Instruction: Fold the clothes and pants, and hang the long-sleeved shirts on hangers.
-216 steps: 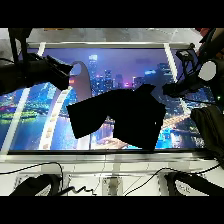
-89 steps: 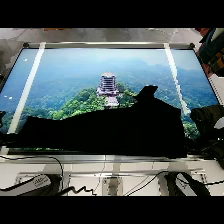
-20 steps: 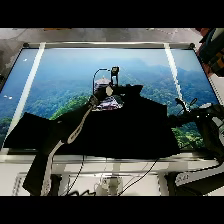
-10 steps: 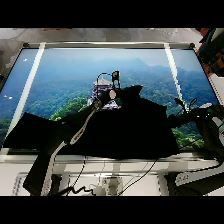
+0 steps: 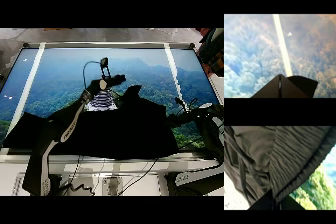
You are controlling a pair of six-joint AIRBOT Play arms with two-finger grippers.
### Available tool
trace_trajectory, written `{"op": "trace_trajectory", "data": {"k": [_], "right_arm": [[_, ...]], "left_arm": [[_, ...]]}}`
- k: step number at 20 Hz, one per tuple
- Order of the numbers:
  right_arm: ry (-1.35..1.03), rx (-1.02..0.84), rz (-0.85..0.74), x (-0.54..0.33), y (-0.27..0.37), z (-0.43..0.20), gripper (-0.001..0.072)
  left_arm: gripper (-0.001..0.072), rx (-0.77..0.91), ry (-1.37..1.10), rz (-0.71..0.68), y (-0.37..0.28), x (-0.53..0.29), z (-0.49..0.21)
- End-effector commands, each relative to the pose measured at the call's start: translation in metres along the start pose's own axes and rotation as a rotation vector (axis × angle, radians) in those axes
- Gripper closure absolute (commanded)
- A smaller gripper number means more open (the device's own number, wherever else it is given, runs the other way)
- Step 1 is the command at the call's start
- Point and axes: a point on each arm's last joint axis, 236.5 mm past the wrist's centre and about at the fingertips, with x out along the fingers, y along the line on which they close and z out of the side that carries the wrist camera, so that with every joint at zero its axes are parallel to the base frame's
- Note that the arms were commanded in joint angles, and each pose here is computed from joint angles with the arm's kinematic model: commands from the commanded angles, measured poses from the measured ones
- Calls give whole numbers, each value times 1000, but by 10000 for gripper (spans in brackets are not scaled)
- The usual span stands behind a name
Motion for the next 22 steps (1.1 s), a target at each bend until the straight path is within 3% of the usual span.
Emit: {"op": "trace_trajectory", "data": {"k": [1,2,3,6,10,18,20,22], "right_arm": [[-14,0,-11,0,-2,3,688],[-14,0,-10,0,-2,3,689],[-14,0,-10,0,-2,3,688],[-13,0,-9,0,-2,3,688],[-10,0,-5,0,-1,2,688],[-11,20,-2,0,0,3,688],[-11,44,0,0,0,3,688],[6,61,17,0,4,-1,688]], "left_arm": [[599,163,65,99,20,-23,8],[147,180,152,128,29,-22,-15],[-1,194,251,146,35,-22,-43],[-4,326,428,137,35,-15,-107],[4,391,260,62,-1,18,-104],[20,447,332,39,-15,19,-135],[81,449,318,33,-19,20,-133],[95,451,292,25,-24,22,-129]]}}
